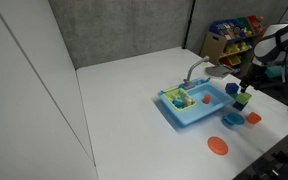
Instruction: Put the lime green building block in the sink
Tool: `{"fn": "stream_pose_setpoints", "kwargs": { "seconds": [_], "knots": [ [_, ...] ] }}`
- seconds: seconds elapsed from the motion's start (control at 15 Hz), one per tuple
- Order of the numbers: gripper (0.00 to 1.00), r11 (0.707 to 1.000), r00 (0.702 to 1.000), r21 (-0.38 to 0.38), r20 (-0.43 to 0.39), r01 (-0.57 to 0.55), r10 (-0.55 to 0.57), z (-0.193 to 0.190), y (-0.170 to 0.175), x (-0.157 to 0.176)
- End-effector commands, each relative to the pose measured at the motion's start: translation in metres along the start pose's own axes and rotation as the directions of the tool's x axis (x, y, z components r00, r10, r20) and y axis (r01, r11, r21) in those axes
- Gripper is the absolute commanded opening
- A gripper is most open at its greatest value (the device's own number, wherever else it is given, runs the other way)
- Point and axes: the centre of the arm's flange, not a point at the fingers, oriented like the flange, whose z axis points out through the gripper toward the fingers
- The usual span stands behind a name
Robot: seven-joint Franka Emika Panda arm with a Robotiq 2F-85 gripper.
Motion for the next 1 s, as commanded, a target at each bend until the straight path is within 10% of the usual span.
{"fn": "stream_pose_setpoints", "kwargs": {
  "seconds": [0.0,0.93],
  "knots": [
    [1.0,0.997,0.996,-0.003,-0.056,0.076,-0.076,0.004,0.01,0.008],
    [1.0,0.991,0.99,-0.075,-0.076,0.111,-0.116,0.061,0.026,0.017]
  ]
}}
